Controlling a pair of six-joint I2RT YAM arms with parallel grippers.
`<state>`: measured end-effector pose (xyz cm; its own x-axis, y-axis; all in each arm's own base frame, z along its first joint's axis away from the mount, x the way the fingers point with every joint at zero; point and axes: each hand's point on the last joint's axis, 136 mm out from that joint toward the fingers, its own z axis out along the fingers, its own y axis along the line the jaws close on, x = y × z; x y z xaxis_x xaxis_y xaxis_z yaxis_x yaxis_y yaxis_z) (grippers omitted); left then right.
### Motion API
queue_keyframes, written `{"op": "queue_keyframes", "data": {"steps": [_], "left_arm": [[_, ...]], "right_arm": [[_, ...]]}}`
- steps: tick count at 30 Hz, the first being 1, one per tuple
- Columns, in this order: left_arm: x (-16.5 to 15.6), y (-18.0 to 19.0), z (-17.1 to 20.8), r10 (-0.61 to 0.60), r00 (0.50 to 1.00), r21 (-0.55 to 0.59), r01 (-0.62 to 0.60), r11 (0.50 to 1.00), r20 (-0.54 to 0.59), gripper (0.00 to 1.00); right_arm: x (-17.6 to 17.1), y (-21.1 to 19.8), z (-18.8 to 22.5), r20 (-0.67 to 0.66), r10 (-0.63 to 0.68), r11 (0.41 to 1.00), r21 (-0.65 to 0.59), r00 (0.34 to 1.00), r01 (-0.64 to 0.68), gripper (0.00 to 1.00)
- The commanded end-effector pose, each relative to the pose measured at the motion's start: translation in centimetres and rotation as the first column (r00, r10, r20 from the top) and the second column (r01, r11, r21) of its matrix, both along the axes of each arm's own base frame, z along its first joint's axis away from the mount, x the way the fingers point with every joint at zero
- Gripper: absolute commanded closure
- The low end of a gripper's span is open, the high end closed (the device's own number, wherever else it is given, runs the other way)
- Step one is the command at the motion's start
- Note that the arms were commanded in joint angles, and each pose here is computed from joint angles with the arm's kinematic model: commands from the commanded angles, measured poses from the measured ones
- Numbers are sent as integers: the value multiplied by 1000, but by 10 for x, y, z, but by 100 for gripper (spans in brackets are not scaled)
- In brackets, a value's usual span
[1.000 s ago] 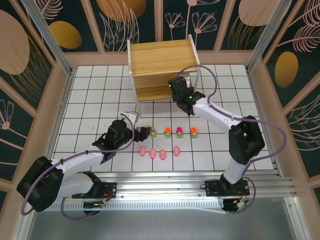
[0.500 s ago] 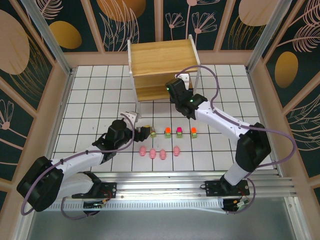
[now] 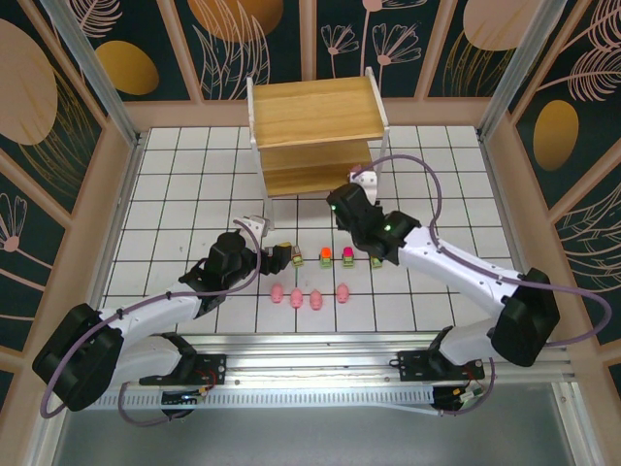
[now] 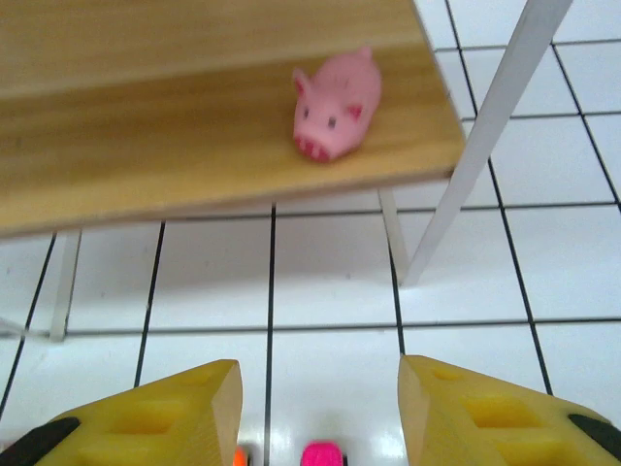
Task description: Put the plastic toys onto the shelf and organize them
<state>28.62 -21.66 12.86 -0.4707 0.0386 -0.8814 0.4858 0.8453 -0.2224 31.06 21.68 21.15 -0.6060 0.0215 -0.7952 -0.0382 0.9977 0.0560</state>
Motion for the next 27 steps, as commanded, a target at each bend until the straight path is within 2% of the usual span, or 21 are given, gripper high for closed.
{"op": "queue_keyframes", "data": {"steps": [1,14,21,27], "left_arm": [[4,-7,17,-16,999,-21,17,1000,46,10],[-9,-36,10,-158,987,-12,158,987,17,11],[-11,-43,3,-166,986,24,166,986,6,11],[-8,-44,-3,-125,992,84,124,989,9,12]], "right_arm": [[-27,-2,-17,-57,-16,1000,5,998,17,56],[-101,14,-81,-214,36,999,22,976,-32,60],[-128,19,-108,-280,45,999,42,959,-34,60],[-146,22,-127,-328,49,998,39,943,-39,59]]}}
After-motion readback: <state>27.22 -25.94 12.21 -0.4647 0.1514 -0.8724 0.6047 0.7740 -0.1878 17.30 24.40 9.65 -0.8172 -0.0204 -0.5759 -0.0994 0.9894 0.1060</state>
